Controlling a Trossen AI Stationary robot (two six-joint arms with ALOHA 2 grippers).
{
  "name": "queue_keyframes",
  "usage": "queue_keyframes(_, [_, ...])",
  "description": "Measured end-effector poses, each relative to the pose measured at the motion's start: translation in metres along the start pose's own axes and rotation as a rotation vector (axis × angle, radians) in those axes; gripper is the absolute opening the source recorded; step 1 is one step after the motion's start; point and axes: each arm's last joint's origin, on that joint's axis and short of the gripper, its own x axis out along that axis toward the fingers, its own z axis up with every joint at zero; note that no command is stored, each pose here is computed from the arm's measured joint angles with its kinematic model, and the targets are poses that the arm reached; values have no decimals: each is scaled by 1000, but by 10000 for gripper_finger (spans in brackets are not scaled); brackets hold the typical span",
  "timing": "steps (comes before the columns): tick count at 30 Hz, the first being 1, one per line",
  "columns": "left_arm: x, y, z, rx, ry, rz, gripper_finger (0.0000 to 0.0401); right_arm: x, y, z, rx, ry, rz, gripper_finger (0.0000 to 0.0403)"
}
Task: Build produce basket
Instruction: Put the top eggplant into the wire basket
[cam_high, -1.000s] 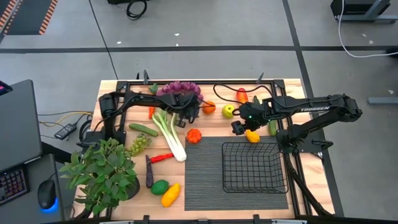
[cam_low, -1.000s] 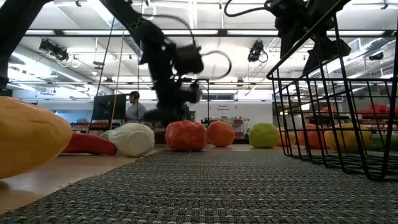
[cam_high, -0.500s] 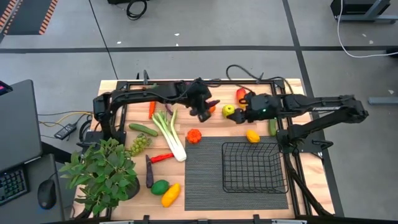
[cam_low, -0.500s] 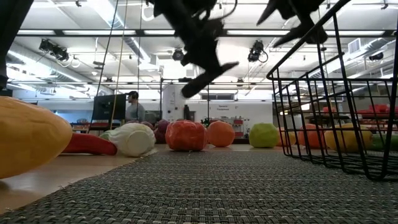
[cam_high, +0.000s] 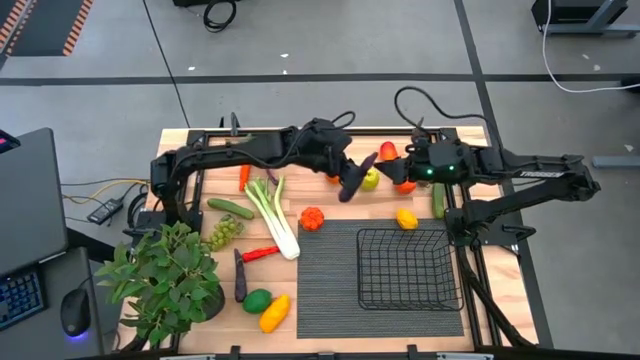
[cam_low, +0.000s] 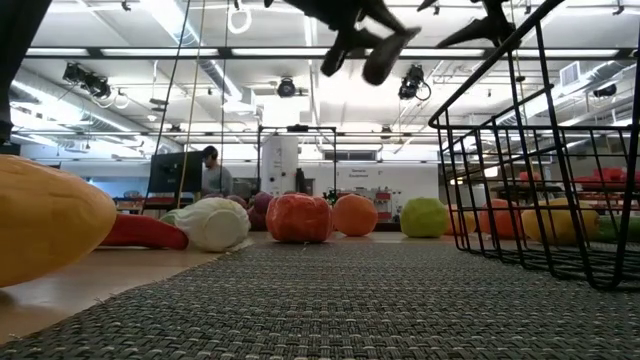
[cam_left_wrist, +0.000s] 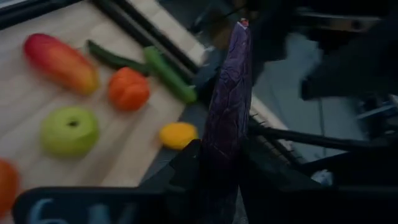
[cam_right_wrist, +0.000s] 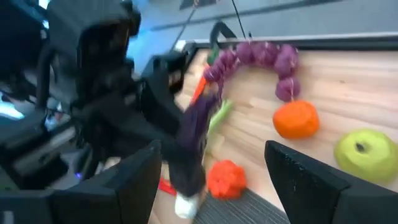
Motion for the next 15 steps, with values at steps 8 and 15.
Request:
queue_keyframes(8, [3, -25, -11, -19, -15, -75, 91, -1, 1, -1, 12, 45, 31, 288])
queue_keyframes(15, [5, -41, -24, 7, -47, -43, 94, -4, 2, -2, 16, 105, 80, 288])
